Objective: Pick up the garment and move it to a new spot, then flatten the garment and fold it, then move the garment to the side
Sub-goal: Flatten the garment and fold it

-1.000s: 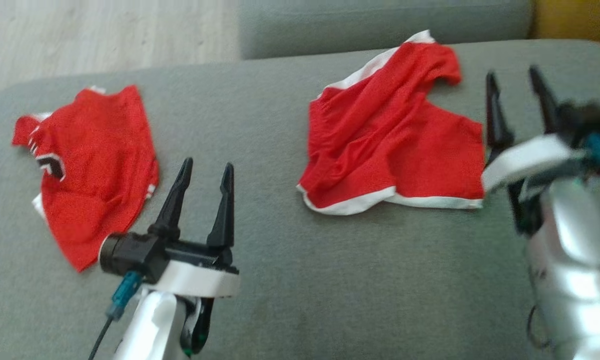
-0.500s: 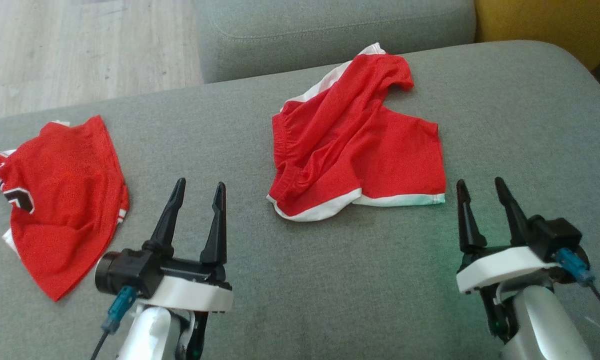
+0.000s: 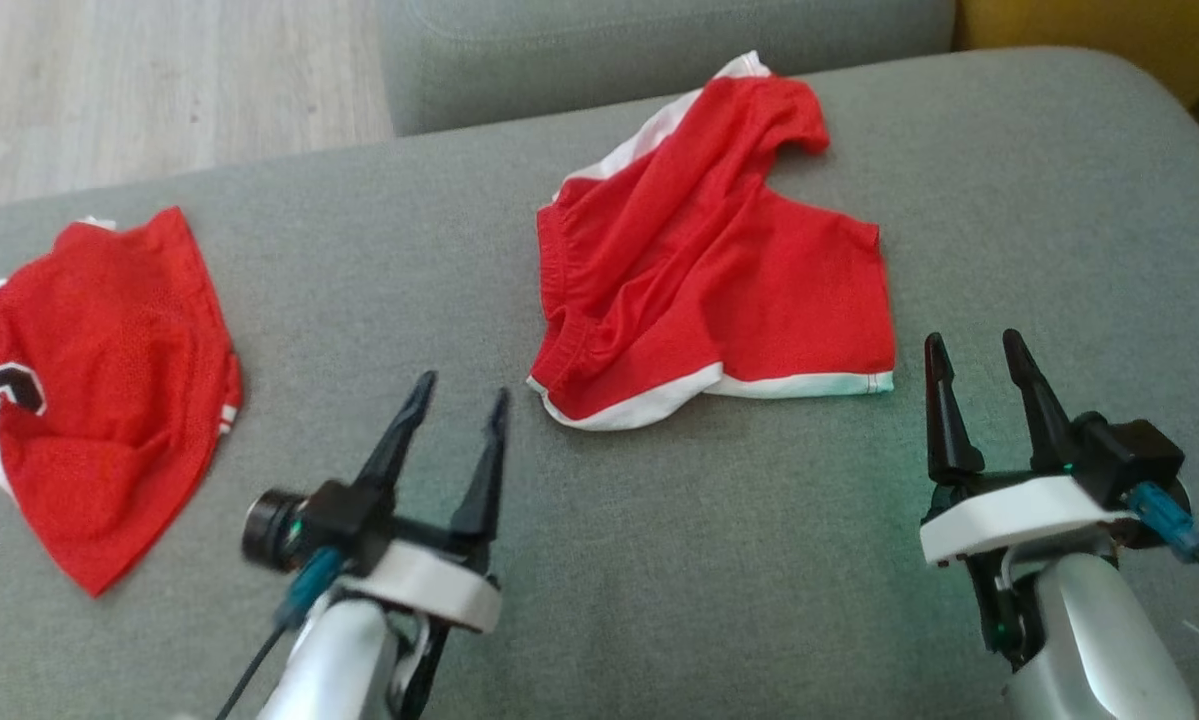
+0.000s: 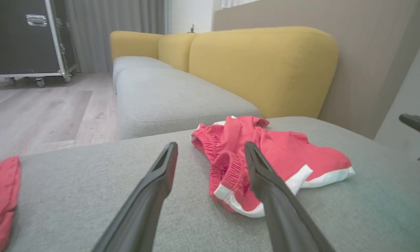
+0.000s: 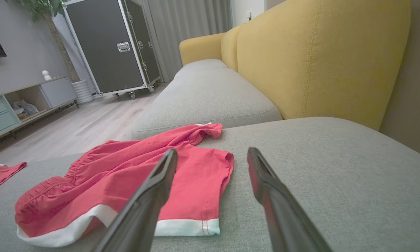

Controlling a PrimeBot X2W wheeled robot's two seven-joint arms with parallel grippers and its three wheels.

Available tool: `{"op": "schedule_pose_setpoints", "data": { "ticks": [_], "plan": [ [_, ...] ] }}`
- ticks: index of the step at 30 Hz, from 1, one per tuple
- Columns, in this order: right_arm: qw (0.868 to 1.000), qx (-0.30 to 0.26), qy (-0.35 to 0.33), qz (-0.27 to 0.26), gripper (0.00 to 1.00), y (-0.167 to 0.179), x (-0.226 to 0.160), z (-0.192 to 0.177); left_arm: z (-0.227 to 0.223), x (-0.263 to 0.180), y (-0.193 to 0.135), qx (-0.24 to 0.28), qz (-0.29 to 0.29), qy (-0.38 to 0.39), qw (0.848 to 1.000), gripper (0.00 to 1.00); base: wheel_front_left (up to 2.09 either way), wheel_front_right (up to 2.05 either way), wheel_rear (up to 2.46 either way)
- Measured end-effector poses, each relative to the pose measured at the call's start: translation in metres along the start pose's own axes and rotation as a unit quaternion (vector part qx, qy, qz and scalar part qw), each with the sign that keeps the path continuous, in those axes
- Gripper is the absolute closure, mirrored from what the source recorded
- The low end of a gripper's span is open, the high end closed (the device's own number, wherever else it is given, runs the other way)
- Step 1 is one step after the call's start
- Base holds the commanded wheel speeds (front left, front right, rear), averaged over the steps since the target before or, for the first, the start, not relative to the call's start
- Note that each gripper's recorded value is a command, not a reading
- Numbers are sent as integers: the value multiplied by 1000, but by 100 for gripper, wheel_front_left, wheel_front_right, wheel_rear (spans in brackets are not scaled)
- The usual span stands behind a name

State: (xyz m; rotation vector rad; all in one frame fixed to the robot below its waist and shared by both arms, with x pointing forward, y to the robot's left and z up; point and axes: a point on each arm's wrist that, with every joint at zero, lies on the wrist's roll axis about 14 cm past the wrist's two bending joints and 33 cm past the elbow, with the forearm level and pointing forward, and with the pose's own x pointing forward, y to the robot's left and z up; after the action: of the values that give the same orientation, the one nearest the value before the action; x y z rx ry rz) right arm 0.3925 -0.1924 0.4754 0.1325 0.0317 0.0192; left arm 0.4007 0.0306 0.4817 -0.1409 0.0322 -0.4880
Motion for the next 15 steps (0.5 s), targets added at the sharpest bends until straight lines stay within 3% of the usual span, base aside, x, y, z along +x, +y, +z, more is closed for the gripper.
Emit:
{"op": "schedule_pose_setpoints", "data": {
  "ticks": [7, 15],
  "plan": [
    [1000, 2, 8, -7, 0, -5, 11, -5, -40, 26, -15, 43, -58, 72, 995, 0, 0, 0, 0],
    [999, 6, 21, -29, 0, -21, 16, -15, -83, 48, -1, 83, -75, 157, 981, 0, 0, 0, 0]
  ]
}}
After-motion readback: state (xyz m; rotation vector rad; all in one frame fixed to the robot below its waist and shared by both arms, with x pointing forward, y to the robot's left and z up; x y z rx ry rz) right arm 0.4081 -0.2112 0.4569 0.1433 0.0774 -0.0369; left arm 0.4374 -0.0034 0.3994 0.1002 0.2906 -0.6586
